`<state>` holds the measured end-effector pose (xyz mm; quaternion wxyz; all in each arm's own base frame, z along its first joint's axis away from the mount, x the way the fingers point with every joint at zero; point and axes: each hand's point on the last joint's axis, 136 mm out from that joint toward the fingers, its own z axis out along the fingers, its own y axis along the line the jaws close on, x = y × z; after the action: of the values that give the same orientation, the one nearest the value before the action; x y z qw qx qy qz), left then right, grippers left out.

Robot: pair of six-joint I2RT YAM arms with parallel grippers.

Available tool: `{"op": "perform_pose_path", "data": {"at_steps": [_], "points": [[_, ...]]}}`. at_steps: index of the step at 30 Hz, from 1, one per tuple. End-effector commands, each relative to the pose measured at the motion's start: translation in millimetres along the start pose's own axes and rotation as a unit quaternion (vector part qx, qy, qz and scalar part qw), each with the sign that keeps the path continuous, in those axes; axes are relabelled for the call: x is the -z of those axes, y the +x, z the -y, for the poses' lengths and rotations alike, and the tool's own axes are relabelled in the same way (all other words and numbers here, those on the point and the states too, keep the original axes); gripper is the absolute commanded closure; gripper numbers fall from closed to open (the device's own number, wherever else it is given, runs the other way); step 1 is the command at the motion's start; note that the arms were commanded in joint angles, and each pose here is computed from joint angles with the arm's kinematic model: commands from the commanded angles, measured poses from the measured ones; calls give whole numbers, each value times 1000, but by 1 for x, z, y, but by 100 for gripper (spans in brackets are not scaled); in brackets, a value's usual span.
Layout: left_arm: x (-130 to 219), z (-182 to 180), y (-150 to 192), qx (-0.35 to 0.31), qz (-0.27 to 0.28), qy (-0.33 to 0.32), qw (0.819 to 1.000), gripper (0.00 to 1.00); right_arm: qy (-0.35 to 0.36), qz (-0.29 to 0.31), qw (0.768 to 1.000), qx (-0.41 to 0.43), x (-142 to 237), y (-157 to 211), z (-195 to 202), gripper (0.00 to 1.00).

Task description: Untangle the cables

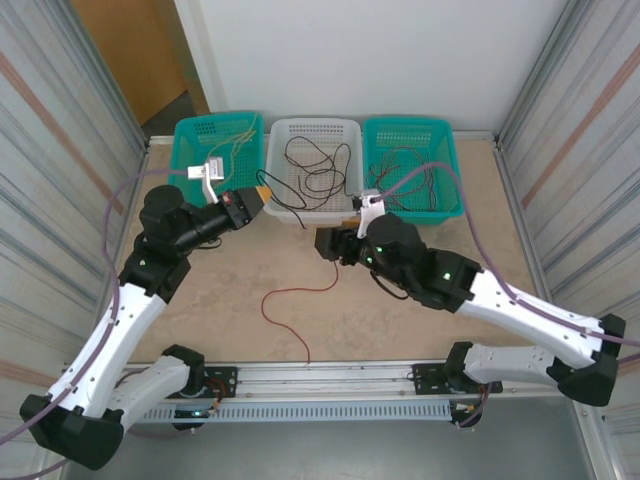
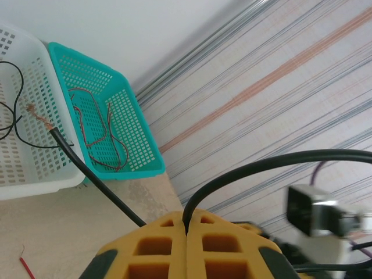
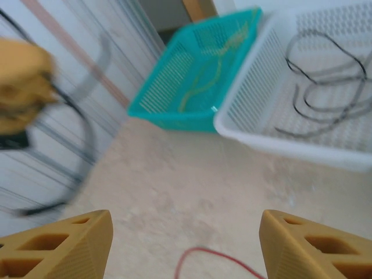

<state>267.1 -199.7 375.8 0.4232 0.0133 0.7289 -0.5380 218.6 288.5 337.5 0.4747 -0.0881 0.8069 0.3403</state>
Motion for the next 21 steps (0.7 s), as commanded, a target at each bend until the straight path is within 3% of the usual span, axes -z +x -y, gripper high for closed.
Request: {"op": "perform_pose_path", "data": {"at_steps": [1,10,21], "points": [[0,2,2,0,-7,7,1000,100,-29,31,998,38,11,-22,-20,34],[-2,-7,7,1,-14,-4,1000,100,-111,61,988,86,28,-42,-76,42],[0,-8,15,-3,-32,-3,999,100,-67,78,989,103,11,-56,-74,47]]}}
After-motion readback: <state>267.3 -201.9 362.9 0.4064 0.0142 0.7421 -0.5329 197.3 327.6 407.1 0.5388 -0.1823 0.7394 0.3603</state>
